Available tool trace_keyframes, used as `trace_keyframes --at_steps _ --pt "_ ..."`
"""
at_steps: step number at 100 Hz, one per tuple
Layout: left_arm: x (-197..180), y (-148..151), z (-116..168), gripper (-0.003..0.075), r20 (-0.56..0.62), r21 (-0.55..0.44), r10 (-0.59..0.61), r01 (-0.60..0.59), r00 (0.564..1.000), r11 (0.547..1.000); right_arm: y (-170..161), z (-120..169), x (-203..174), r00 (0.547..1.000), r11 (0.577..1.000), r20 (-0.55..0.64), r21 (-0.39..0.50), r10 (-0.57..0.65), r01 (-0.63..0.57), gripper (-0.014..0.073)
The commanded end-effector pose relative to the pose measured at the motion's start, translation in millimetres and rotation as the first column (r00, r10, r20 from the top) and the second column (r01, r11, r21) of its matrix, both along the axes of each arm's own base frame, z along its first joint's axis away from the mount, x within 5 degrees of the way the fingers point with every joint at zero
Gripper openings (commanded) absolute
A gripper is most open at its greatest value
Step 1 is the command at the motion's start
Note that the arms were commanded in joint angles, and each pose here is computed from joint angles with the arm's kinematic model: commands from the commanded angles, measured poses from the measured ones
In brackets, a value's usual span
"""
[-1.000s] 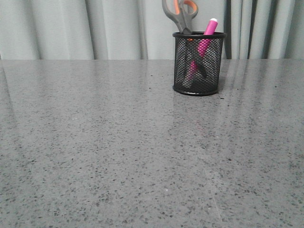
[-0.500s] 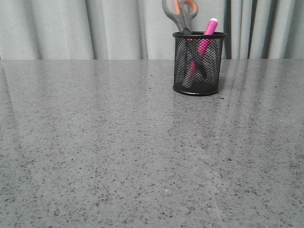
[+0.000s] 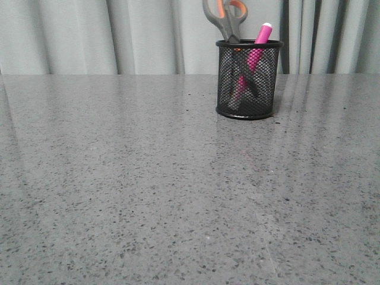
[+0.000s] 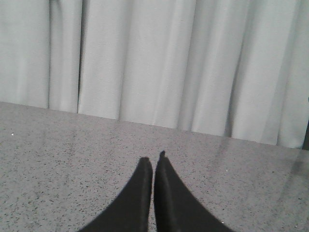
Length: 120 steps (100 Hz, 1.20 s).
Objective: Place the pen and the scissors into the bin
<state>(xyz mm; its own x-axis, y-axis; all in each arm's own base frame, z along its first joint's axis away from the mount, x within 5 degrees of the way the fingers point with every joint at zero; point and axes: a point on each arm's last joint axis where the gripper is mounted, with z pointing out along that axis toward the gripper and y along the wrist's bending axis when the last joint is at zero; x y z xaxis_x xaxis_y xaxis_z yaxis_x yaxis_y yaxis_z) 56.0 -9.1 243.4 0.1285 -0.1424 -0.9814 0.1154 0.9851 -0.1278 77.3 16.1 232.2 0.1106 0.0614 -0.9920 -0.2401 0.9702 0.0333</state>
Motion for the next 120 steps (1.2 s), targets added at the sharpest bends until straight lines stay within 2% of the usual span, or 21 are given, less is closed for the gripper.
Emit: trace_keyframes --at_steps 1,11,16,17,18,23,24,25,48,87,91,105,120 --pt "-0.8 -1.6 9.0 -0.0019 0.021 -0.003 -0.017 0.017 1.0 1.0 -3.5 13.1 0.7 0.997 0.999 0.071 0.007 -0.044 0.043 -0.0076" --pt "-0.5 -2.5 6.5 -0.0019 0.005 0.114 -0.01 0.009 1.0 0.993 -3.5 13.1 0.7 0.997 0.999 0.071 0.007 -0.044 0.043 -0.0076" --pt "0.0 -0.4 4.5 -0.0019 -0.017 0.109 0.013 -0.011 1.0 0.994 -3.5 13.1 0.7 0.997 0.999 0.071 0.007 -0.044 0.043 -0.0076" --pt "0.1 -0.1 4.2 -0.0019 -0.024 0.072 0.011 -0.009 1.0 0.997 -3.5 13.1 0.7 0.997 0.999 0.071 0.007 -0.044 0.043 -0.0076" --pt "0.2 0.5 3.7 -0.0019 -0.027 0.105 0.021 -0.019 0.999 0.994 -3.5 13.1 0.7 0.997 0.999 0.071 0.007 -0.044 0.043 -0.0076" --pt "0.5 3.0 2.4 -0.0019 -0.042 0.099 0.049 -0.045 0.998 0.994 -3.5 13.1 0.7 0.997 0.999 0.071 0.007 -0.044 0.043 -0.0076" --pt "0.5 3.2 2.1 -0.0019 -0.048 0.065 0.046 -0.043 0.998 0.997 -3.5 13.1 0.7 0.997 0.999 0.071 0.007 -0.044 0.043 -0.0076" --pt "0.6 3.8 1.8 -0.0019 -0.048 0.105 0.057 -0.052 0.997 0.993 -3.5 13.1 0.7 0.997 0.999 0.071 0.007 -0.044 0.043 -0.0076" --pt "2.4 7.3 -6.1 -0.0019 -0.043 0.17 0.092 -0.084 0.995 0.982 -3.5 13.1 0.7 0.997 0.999 0.071 0.007 -0.044 0.043 -0.0076" --pt "3.5 7.4 -37.8 -0.0019 -0.006 0.16 0.092 -0.09 0.996 0.983 -3.5 13.1 0.7 0.997 0.999 0.071 0.007 -0.044 0.043 -0.0076" --pt "2.0 7.6 -41.0 -0.0019 -0.029 0.157 0.093 -0.087 0.995 0.984 -3.5 13.1 0.7 0.997 0.999 0.071 0.007 -0.044 0.043 -0.0076" --pt "-1.1 7.7 -39.6 -0.0019 0.002 0.159 0.093 -0.093 0.996 0.983 -3.2 12.7 0.9 0.997 0.999 0.068 0.006 -0.042 0.041 -0.0076" --pt "-0.8 7.8 -42.1 -0.0019 -0.036 0.121 0.09 -0.085 0.995 0.989 -2.8 12.3 1.1 0.997 0.999 0.063 0.003 -0.039 0.039 -0.0076"
